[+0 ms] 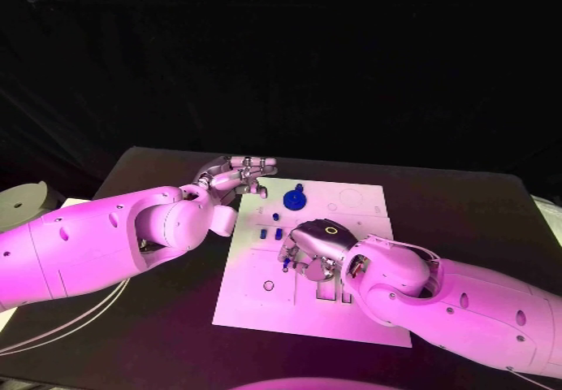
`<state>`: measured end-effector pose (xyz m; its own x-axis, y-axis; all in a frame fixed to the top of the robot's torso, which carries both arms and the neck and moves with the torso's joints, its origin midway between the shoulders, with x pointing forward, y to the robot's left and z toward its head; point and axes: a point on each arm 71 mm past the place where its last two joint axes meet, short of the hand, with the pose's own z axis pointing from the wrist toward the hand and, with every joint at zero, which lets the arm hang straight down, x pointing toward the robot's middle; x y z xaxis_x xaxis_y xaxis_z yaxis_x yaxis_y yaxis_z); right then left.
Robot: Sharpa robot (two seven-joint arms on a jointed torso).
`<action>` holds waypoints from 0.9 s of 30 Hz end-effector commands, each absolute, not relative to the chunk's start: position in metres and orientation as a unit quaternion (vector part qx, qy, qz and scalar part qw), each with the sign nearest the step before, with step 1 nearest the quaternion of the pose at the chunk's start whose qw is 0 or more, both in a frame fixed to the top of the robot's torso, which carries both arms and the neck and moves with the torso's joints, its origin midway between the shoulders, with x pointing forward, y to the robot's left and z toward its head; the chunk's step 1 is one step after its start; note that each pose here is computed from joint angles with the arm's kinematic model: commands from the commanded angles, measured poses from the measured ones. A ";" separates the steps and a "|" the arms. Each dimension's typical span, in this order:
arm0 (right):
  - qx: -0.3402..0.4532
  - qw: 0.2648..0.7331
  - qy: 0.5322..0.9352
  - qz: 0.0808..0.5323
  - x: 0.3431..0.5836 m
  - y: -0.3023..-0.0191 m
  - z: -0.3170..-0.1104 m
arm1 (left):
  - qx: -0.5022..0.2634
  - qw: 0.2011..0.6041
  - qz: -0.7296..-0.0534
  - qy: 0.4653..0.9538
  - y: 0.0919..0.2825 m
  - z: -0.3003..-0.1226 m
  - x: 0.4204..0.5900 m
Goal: Assemble the parts on the task board
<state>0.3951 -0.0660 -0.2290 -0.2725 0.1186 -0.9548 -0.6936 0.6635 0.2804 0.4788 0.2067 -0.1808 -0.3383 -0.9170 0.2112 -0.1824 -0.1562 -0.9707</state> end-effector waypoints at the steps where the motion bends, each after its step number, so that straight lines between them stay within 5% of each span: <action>1: -0.214 0.556 0.721 0.355 0.394 -0.065 -0.232 | -0.478 0.304 -0.597 0.568 0.204 -0.179 0.478; 27: -0.239 0.543 0.738 0.322 0.393 -0.058 -0.241 | -0.478 0.303 -0.596 0.569 0.205 -0.180 0.478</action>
